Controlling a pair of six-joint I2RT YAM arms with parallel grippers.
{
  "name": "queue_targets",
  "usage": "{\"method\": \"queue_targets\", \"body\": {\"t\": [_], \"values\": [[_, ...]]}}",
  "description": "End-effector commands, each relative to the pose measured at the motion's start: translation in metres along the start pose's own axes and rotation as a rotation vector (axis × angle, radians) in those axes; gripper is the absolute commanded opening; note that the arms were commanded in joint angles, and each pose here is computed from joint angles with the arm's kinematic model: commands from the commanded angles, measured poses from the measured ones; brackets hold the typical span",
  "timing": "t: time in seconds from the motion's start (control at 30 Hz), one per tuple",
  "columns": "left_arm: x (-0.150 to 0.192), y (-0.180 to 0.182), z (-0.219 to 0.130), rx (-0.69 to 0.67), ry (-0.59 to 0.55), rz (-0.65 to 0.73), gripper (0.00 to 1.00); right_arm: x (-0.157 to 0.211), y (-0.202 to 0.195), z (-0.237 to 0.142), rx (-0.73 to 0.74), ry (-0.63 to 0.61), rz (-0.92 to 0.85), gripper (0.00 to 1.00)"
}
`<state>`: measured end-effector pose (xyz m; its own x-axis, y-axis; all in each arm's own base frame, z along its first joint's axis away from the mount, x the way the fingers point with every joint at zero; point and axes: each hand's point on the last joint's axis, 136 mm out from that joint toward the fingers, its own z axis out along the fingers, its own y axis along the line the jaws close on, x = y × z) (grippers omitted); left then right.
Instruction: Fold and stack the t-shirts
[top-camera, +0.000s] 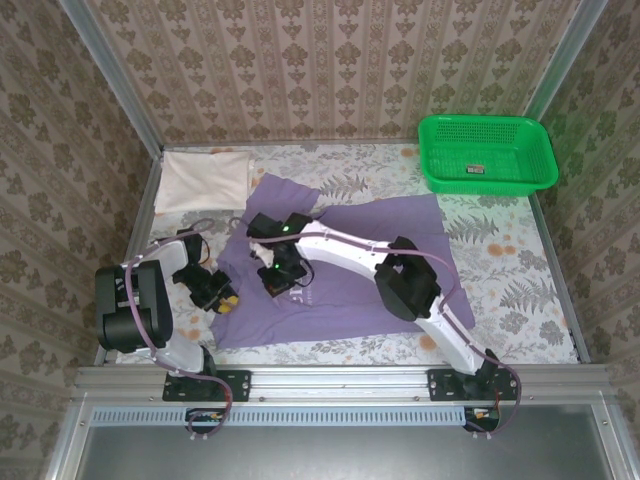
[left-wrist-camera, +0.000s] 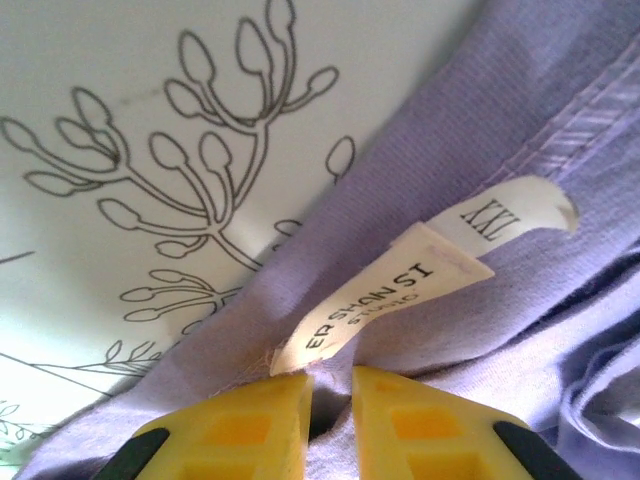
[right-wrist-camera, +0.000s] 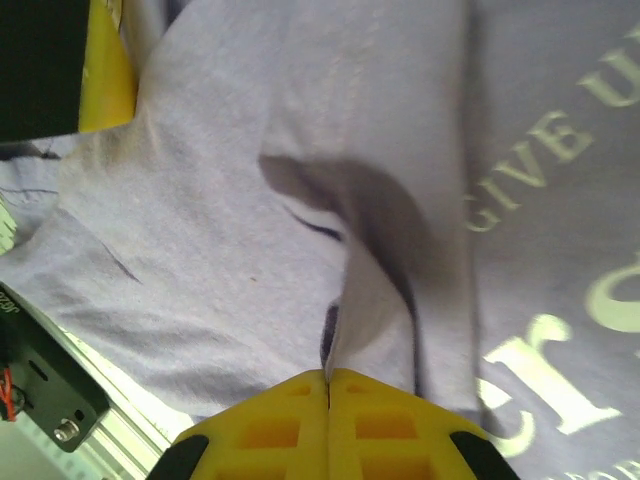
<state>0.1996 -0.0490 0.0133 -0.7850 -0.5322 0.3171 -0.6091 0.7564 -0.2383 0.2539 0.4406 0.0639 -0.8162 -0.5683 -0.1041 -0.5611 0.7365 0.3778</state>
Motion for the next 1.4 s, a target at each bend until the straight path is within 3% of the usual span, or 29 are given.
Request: {"method": "queue_targets", "body": {"t": [0.0,0.97,1.2,1.37], "values": [[-0.006,0.014,-0.001,-0.071,-0.023,0.011,0.19,-0.004,-0.001,-0.019,-0.053,-0.031,0.013,0.03],[-0.007,0.015,-0.004,-0.107,-0.038,0.029,0.17,-0.01,-0.083,-0.024,-0.009,-0.06,0.191,0.05],[-0.009,0.014,-0.012,-0.119,-0.062,0.044,0.16,-0.016,-0.111,-0.036,0.057,-0.09,0.29,0.16],[-0.014,0.005,-0.034,-0.143,-0.139,0.098,0.17,-0.014,-0.14,-0.059,0.106,-0.134,0.411,0.26]]}}
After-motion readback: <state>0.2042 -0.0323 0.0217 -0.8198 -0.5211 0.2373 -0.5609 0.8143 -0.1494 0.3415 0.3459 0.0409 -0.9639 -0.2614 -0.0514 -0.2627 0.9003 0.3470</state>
